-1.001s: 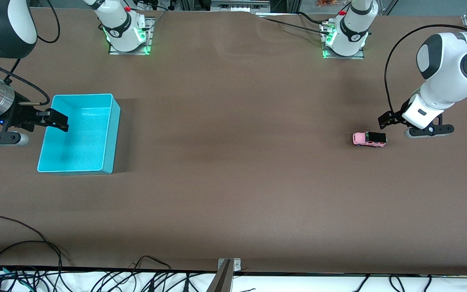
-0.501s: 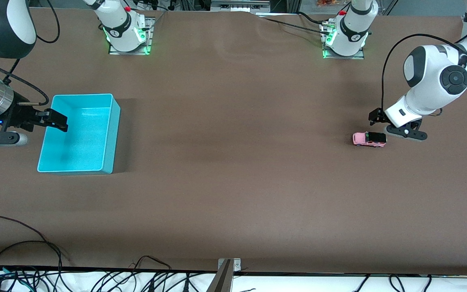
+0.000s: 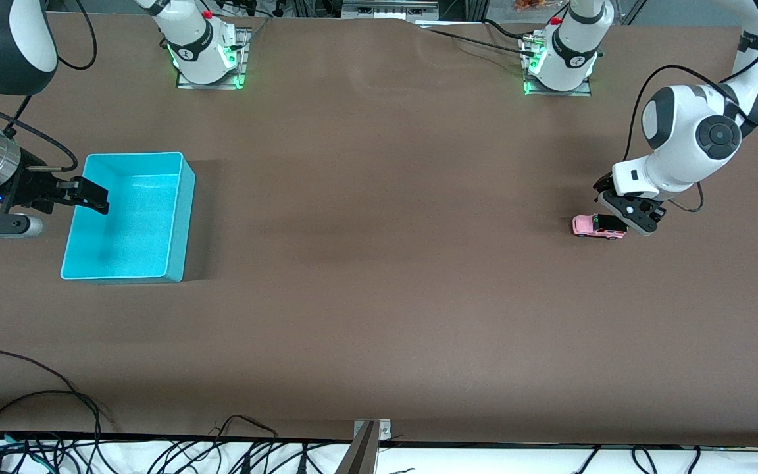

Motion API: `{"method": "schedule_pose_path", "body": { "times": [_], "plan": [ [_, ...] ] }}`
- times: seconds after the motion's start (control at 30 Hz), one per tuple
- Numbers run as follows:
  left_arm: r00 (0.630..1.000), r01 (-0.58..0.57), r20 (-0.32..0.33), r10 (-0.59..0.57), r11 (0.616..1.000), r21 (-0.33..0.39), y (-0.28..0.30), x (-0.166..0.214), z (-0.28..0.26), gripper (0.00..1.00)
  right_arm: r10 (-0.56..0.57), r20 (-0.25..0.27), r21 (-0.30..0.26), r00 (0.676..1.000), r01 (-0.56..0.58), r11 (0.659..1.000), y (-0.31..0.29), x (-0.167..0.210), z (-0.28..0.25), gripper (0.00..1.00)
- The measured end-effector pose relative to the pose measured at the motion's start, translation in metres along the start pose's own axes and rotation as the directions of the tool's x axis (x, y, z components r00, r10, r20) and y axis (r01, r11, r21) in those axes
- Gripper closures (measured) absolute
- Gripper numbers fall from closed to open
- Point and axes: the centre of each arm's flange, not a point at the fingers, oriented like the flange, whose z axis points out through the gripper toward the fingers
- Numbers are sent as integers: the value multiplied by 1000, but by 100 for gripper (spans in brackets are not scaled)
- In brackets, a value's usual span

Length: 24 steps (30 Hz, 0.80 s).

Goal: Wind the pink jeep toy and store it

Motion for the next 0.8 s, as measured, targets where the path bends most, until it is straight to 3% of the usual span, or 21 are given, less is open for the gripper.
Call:
{"method": "schedule_pose_path", "body": {
  "times": [0.17,0.37,0.8],
  "plan": [
    [988,-153,15,153,988,-1,0,0,8,0,1,0,0,1000,-1,1000,0,0,0,0],
    [929,-368,44,367,930,12,0,1,14,0,2,0,0,1000,-2,1000,1,0,0,0],
    [818,-576,31,575,817,40,-3,6,34,0,2,0,0,1000,-2,1000,1,0,0,0]
  ]
}}
